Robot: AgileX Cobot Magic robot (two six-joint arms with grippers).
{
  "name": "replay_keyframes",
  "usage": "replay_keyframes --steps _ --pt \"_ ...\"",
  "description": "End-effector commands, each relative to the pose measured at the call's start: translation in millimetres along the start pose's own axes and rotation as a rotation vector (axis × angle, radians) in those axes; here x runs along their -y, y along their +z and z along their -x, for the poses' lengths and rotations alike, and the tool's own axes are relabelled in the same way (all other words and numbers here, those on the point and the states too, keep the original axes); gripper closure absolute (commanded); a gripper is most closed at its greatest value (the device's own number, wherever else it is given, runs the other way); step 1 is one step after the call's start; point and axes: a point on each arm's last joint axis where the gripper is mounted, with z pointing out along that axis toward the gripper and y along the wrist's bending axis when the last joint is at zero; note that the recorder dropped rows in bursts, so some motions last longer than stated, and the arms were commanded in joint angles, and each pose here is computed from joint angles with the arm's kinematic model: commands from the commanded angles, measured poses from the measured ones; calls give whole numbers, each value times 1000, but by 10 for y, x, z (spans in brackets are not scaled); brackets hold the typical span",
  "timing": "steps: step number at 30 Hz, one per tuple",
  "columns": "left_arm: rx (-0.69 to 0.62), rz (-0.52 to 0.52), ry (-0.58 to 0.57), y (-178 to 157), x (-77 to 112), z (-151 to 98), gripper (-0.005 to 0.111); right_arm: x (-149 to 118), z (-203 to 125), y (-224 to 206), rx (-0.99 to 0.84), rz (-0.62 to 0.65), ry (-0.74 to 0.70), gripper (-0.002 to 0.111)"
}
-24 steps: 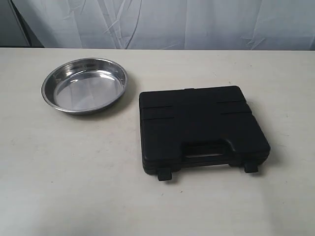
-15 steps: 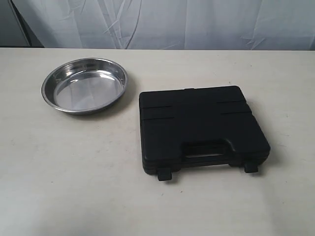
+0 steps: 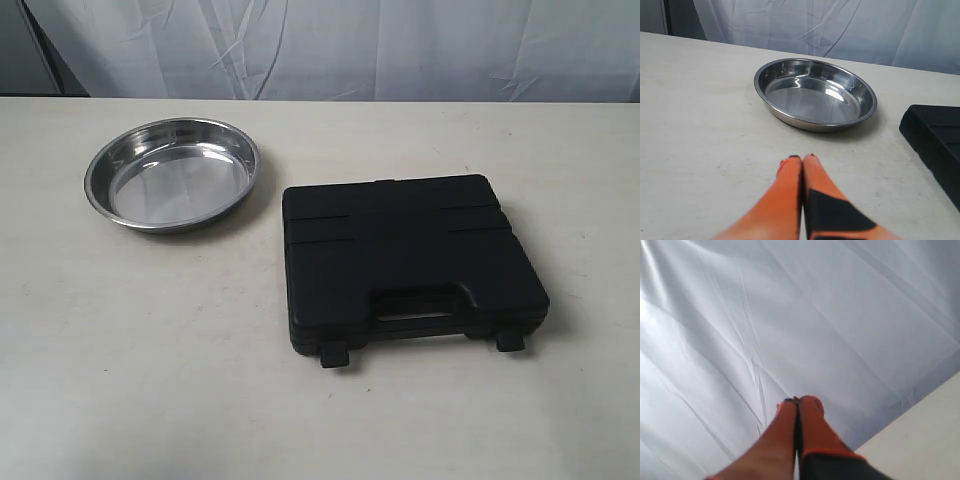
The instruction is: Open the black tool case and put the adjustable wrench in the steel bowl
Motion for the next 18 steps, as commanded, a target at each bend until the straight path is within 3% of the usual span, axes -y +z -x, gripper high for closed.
replay_keyframes --steps 1,6,13,16,18 --pt "2 1 3 0 -3 -9 107 -80 70 0 0 19 35 108" --pt "2 1 3 0 -3 -9 107 -403 237 106 -178 54 -217 108" --pt "2 1 3 0 -3 -9 107 -776 598 878 -736 -111 -893 108" --pt "2 1 3 0 -3 -9 107 -875 631 1355 -907 -25 -1161 108" --pt "2 1 3 0 -3 -9 107 -940 605 1636 -952 57 -1240 108"
